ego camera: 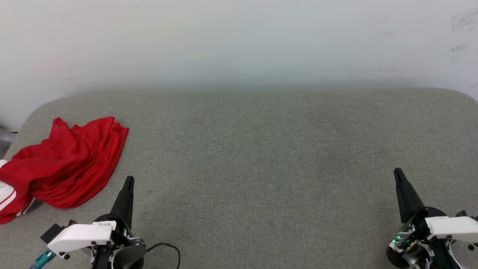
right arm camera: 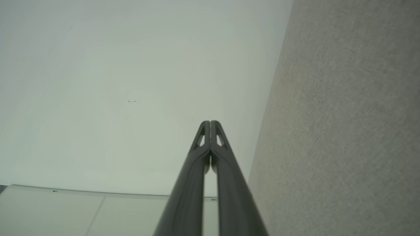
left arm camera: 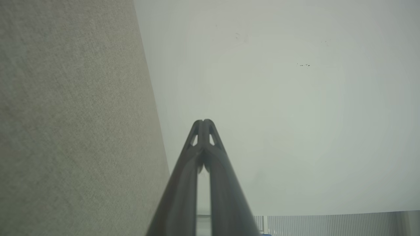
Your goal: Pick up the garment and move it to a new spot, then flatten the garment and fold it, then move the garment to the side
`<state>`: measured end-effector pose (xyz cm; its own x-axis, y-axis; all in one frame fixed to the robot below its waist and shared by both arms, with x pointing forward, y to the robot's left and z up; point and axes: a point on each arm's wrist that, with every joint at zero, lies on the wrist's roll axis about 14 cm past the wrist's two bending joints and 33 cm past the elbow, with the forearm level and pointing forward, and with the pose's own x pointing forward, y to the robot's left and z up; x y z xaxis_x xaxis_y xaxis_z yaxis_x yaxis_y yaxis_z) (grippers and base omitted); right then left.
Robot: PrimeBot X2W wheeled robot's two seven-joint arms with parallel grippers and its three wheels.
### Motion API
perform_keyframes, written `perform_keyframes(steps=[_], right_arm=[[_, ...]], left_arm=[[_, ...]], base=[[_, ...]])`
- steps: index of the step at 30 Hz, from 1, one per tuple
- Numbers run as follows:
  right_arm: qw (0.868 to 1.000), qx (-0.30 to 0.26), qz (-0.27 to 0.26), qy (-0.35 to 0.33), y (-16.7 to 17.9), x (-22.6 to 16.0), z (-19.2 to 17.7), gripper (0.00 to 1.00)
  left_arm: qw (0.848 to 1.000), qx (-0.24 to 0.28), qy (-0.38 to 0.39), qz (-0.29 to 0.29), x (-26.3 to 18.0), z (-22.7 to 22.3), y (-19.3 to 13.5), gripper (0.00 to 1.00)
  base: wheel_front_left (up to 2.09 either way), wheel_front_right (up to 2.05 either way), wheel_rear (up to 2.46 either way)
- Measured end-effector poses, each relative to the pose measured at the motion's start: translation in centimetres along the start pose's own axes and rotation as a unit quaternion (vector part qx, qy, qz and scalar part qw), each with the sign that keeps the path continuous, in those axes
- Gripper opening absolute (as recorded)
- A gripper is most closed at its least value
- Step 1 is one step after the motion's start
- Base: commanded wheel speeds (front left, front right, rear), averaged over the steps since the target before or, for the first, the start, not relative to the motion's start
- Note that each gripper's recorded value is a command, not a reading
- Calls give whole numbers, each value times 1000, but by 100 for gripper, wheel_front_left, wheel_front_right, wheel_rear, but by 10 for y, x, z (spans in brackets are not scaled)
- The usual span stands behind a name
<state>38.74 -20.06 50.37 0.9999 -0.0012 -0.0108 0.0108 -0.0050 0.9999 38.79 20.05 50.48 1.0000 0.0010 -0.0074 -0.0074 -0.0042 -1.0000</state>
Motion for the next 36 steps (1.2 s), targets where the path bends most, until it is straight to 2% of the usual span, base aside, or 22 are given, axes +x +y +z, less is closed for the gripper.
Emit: perform_keyframes(steps=[9,10,15,29,33,36], right_arm=[[1000,0,0,0,0,0,0,0],[1000,0,-2,0,-1,0,0,100],[1000,1,-29,-3,-20,-10,0,100],[1000,-12,7,-10,3,-7,-8,100],[999,-26,13,-12,7,-8,-10,100],[998,-58,16,-11,9,-7,-11,100]], left_arm=[[1000,0,0,0,0,0,0,0],[1000,0,0,2,0,0,1,100],[1000,-2,2,30,-9,-3,20,100],[1000,15,8,-5,-6,-18,-2,100],[999,37,11,-16,-5,-22,-9,100],[997,67,16,-23,-5,-25,-13,100]], base=[[0,0,0],[0,0,0],[0,0,0],[0,0,0],[0,0,0],[0,0,0]])
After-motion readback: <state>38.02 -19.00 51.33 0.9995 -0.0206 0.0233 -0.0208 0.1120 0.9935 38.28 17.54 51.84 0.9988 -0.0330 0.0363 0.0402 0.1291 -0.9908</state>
